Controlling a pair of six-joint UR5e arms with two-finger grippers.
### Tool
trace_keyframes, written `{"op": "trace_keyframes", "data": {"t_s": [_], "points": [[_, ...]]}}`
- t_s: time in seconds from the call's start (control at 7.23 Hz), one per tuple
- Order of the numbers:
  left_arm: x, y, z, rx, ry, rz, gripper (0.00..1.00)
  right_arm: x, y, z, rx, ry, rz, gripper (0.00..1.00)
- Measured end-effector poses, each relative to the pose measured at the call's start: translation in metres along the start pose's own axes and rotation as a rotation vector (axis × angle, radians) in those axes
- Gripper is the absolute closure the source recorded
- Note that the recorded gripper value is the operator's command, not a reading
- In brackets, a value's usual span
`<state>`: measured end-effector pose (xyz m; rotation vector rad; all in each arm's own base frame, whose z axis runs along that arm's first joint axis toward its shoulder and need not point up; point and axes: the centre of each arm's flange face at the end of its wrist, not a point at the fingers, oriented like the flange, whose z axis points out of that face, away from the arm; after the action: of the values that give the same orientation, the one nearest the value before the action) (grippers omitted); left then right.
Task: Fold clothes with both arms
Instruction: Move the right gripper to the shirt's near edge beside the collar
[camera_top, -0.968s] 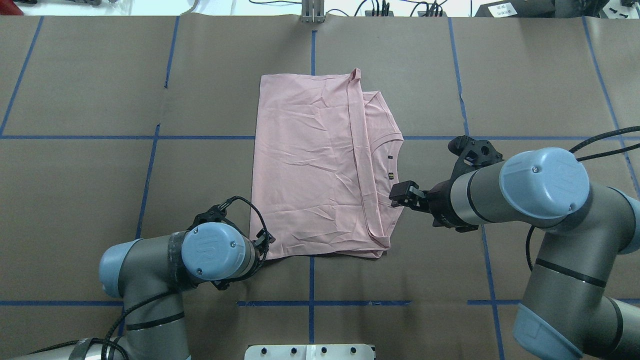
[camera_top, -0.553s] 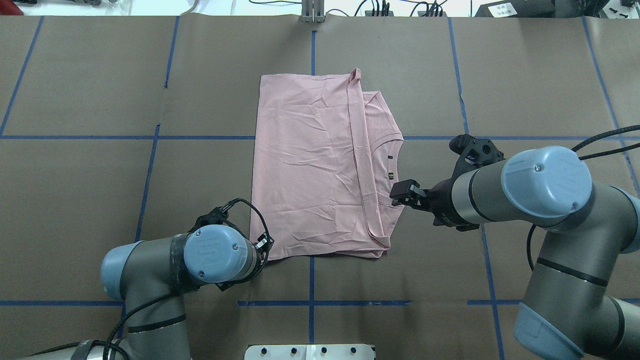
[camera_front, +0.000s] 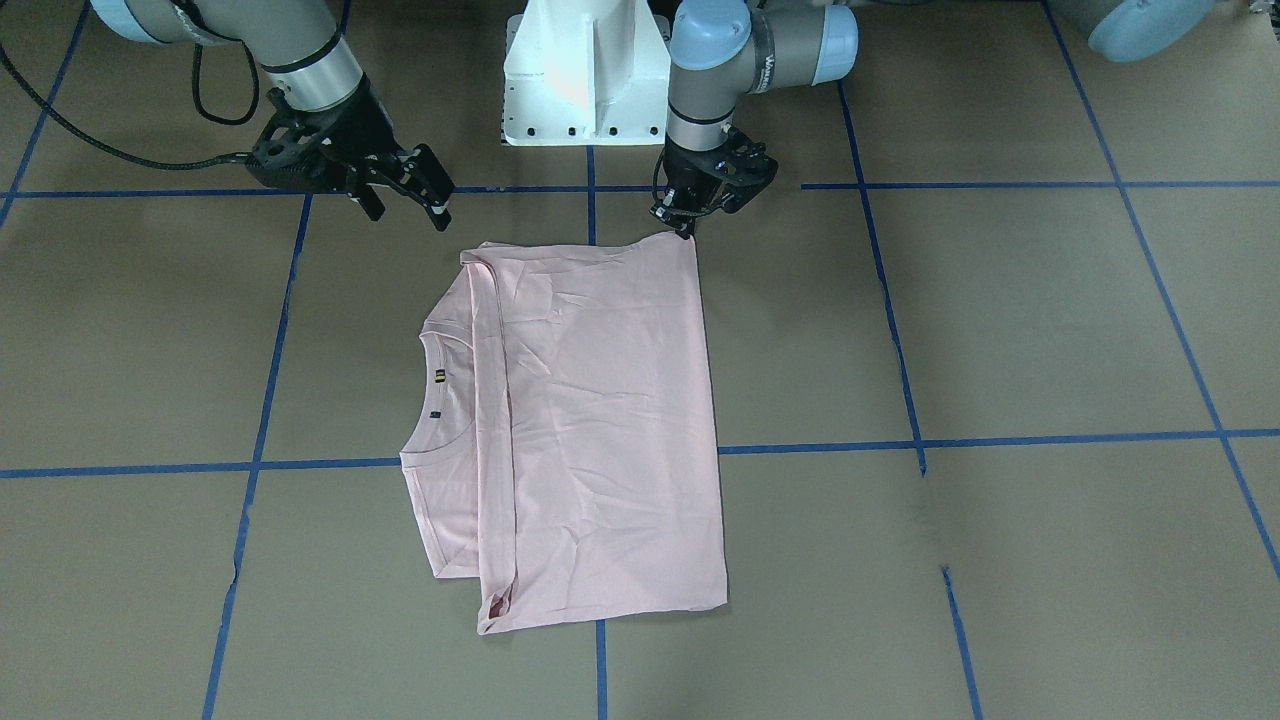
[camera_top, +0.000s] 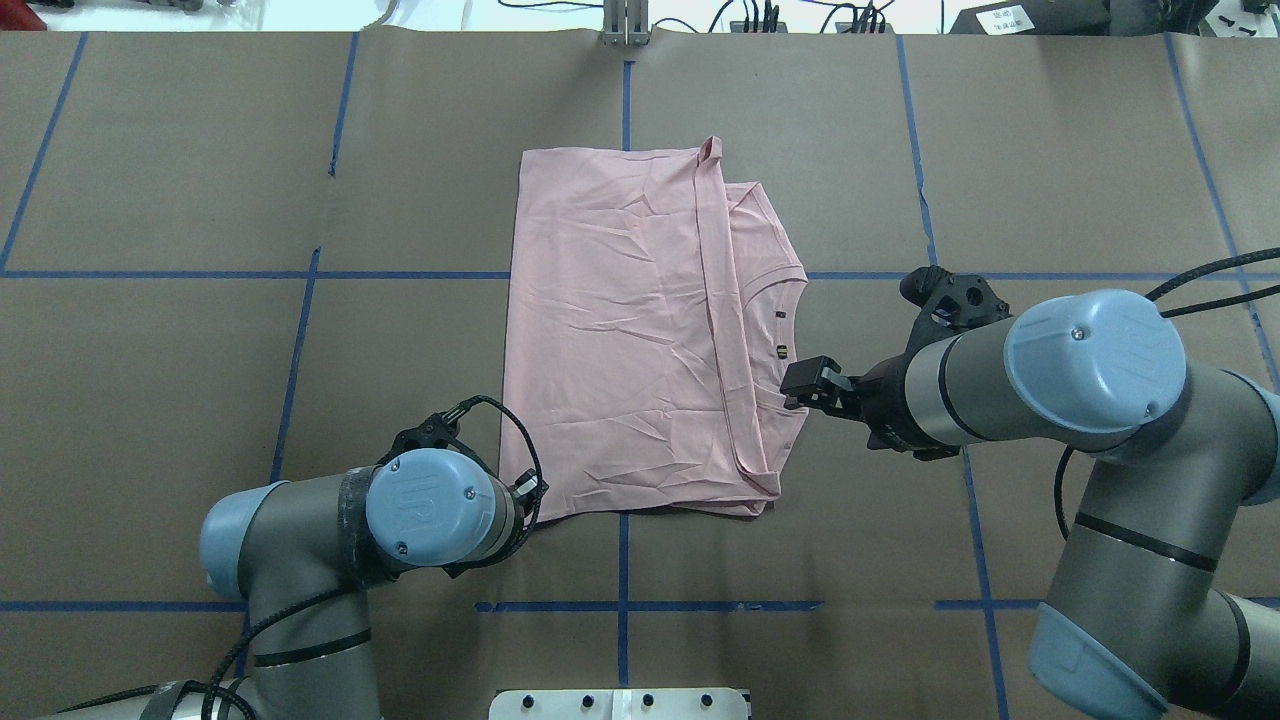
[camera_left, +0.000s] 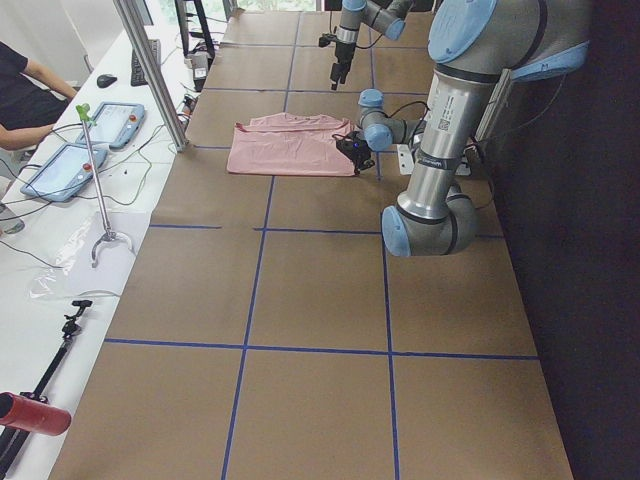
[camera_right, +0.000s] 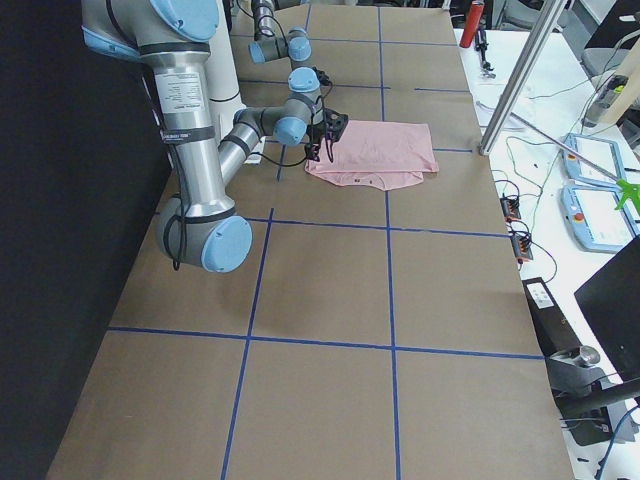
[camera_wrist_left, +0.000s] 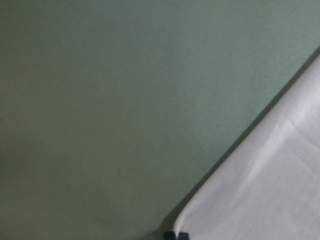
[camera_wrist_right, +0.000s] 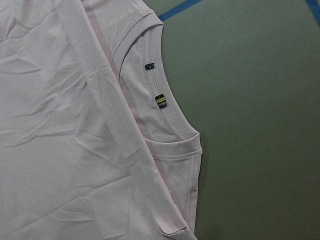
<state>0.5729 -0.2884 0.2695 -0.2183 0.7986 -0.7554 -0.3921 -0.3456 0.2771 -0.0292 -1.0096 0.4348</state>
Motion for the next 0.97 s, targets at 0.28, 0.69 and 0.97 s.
{"op": "trace_keyframes", "data": {"t_s": [0.28,0.69,0.97], "points": [[0.003,-0.005,-0.009,0.002,0.011,0.02,1.0,0.0,0.005,0.006,-0.008,0.009,0.0,0.0],[0.007,-0.011,-0.023,0.005,0.024,0.048,1.0,-0.002,0.043,0.06,0.003,0.071,0.04,0.0],[0.009,-0.013,-0.026,0.007,0.03,0.056,1.0,-0.013,0.057,0.104,0.024,0.115,0.113,0.0]]}}
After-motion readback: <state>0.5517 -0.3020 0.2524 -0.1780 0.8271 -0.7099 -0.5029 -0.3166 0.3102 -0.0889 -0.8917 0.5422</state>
